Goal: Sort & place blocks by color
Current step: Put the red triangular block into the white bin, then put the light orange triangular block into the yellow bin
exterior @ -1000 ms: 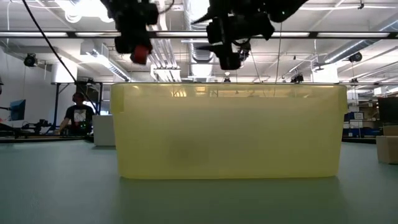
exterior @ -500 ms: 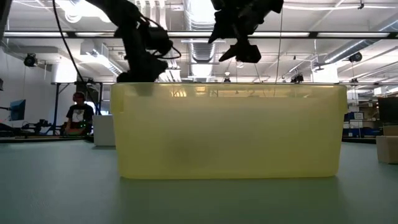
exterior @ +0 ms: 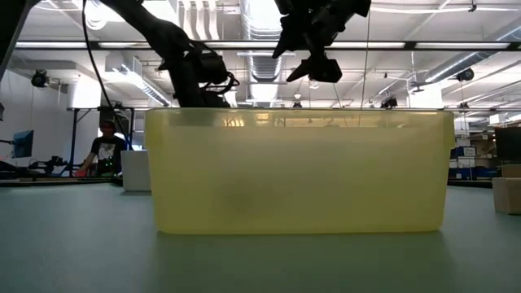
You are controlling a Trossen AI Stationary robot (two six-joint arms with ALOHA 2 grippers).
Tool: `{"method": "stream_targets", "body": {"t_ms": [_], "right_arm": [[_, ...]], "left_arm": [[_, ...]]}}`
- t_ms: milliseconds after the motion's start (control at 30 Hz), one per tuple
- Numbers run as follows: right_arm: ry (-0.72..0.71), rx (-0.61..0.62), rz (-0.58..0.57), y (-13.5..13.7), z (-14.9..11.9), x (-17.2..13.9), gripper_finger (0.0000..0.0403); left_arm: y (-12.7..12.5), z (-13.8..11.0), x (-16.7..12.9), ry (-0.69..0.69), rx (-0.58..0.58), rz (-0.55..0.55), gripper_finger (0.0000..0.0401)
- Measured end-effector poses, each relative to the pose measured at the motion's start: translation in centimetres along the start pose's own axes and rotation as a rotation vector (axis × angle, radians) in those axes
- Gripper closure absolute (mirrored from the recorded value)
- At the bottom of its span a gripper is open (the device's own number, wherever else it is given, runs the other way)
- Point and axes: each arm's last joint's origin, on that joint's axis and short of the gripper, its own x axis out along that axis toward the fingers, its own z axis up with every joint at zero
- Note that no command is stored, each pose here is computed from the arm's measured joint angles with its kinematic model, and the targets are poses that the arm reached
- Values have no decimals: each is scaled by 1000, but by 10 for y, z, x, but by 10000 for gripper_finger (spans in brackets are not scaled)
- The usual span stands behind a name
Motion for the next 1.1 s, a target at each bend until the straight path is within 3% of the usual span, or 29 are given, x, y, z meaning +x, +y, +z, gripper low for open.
{"method": "stream_targets", "body": {"t_ms": [600,1100], "right_arm": [[0,2,-2,0,0,0,168],[30,25,8,9,-8,5,168]], "left_arm": [[2,-8,14,-28,-7,-2,367],[2,-8,13,-31,-7,-3,287]]}}
